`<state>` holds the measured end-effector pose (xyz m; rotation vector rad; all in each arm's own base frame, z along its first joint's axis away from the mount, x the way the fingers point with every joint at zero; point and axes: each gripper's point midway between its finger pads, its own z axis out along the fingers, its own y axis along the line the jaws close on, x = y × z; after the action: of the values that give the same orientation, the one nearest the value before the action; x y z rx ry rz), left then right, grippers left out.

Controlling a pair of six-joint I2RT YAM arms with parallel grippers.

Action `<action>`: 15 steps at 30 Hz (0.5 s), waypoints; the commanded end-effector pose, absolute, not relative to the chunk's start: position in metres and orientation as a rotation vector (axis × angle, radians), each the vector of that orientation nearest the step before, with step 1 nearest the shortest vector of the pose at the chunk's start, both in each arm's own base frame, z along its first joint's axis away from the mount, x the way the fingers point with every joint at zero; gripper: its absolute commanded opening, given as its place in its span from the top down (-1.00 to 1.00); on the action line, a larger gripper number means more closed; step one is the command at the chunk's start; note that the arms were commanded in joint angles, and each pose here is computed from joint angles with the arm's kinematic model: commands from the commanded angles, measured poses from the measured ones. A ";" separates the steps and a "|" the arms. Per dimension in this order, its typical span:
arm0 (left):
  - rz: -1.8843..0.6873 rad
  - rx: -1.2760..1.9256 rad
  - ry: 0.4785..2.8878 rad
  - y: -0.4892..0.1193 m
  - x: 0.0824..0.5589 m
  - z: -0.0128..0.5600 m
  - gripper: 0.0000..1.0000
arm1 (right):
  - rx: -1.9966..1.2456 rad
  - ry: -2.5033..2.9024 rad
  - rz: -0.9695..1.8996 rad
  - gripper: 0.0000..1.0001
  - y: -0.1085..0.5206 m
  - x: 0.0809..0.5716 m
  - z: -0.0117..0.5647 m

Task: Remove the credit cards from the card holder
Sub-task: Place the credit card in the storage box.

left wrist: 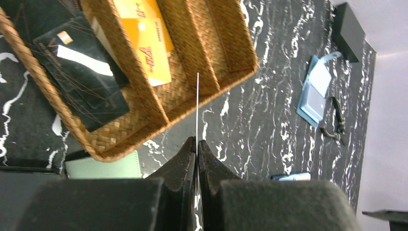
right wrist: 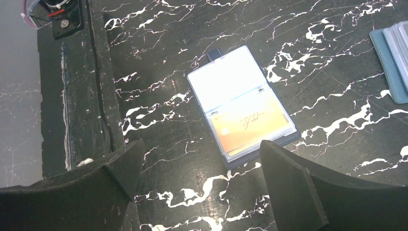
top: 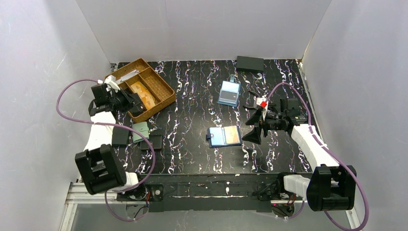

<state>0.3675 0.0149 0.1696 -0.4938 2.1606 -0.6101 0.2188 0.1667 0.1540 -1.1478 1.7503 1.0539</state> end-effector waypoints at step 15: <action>-0.471 -0.557 2.228 0.065 0.405 0.150 1.00 | -1.149 1.720 1.018 -0.97 0.163 0.221 0.158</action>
<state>0.3986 0.0571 0.1459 -0.5713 2.2268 -0.4837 0.2202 0.1642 0.1546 -1.1419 1.7530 1.0363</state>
